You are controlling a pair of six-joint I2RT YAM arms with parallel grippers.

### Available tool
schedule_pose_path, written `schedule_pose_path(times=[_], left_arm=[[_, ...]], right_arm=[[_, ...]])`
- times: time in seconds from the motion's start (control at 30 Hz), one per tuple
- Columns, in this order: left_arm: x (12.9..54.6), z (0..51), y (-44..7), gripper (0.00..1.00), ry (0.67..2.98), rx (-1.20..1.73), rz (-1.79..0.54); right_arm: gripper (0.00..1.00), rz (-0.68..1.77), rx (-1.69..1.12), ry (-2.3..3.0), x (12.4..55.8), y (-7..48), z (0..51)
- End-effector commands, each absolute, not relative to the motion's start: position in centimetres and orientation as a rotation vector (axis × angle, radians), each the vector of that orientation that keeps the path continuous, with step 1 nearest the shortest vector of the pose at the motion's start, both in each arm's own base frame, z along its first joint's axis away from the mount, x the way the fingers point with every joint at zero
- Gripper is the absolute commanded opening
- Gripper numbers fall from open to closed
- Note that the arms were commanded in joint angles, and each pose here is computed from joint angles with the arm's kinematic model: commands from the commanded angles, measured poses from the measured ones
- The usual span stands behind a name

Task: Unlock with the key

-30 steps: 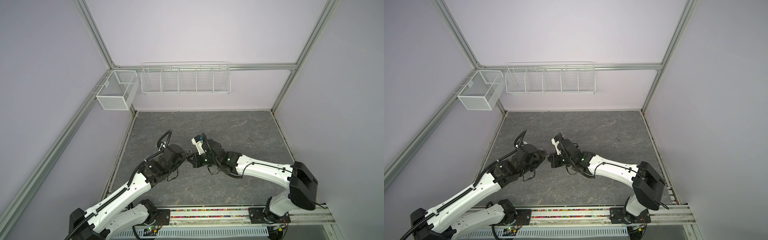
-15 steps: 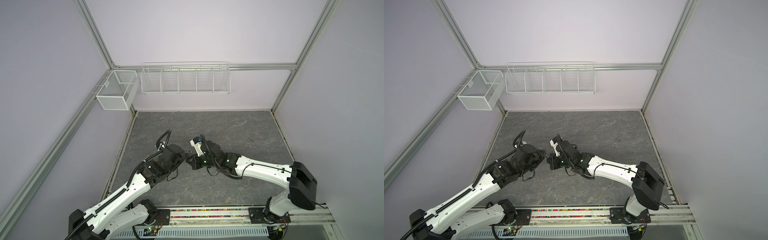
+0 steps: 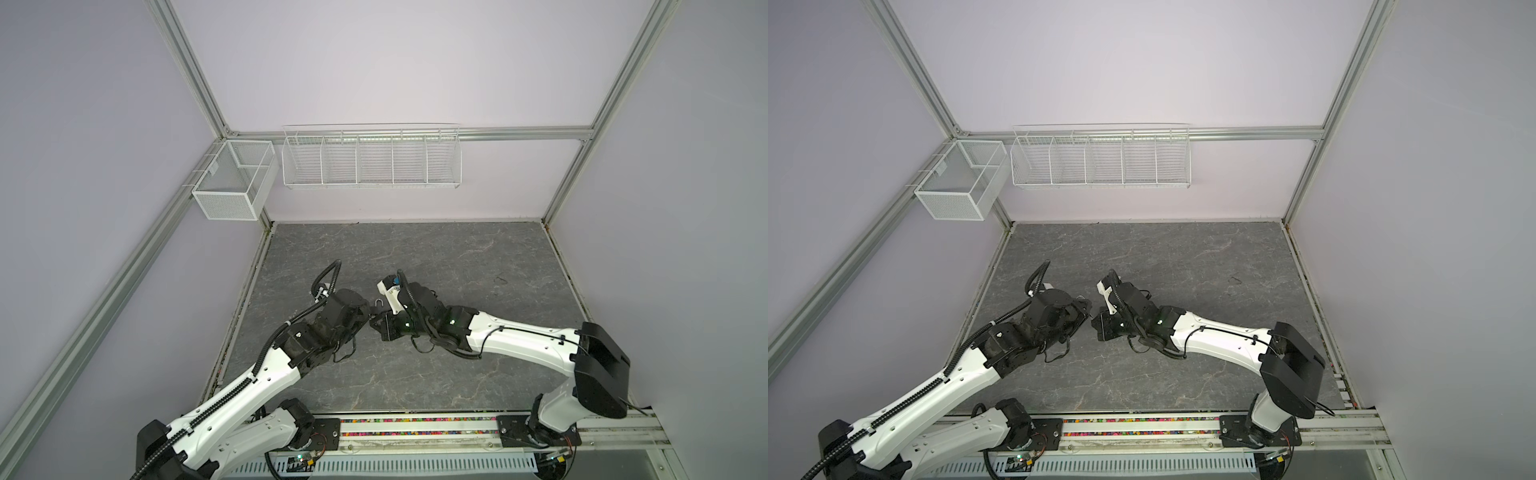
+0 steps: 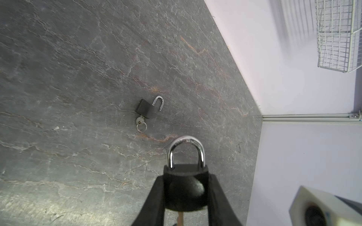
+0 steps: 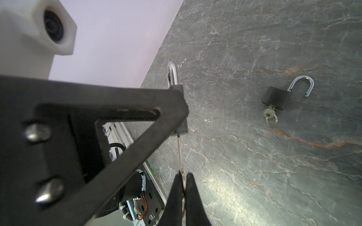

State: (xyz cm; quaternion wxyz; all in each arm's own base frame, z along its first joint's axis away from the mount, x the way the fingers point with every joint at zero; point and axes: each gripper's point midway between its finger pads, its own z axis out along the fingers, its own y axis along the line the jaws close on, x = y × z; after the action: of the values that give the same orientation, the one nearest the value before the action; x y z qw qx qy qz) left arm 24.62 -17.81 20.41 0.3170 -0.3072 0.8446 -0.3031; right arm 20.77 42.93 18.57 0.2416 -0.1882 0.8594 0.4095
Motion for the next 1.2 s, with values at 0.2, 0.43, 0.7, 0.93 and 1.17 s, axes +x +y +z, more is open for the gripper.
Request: schedule_pose_path(times=[0.2, 0.43, 0.7, 0.93, 1.17], left_arm=[[24.5, 20.2, -17.6, 0.00, 2.209, -0.830, -0.810], [24.5, 20.2, -17.6, 0.00, 2.215, -0.822, -0.808], [24.5, 20.9, -18.0, 0.00, 2.203, -0.808, -0.850], [24.5, 21.4, -18.8, 0.00, 2.227, -0.777, -0.873], [23.7, 21.6, -19.4, 0.00, 2.269, -0.731, -0.883]], right_arm=[[0.07, 1.114, -0.512, 2.268, 21.4, 43.0, 21.4], [0.07, 1.111, -0.506, 2.247, 21.3, 42.7, 22.0], [0.07, 1.119, -0.508, 2.279, 21.4, 43.3, 20.9], [0.07, 1.191, -0.500, 2.274, 21.1, 44.5, 21.3], [0.07, 1.152, -0.392, 2.257, 22.8, 43.3, 22.0]])
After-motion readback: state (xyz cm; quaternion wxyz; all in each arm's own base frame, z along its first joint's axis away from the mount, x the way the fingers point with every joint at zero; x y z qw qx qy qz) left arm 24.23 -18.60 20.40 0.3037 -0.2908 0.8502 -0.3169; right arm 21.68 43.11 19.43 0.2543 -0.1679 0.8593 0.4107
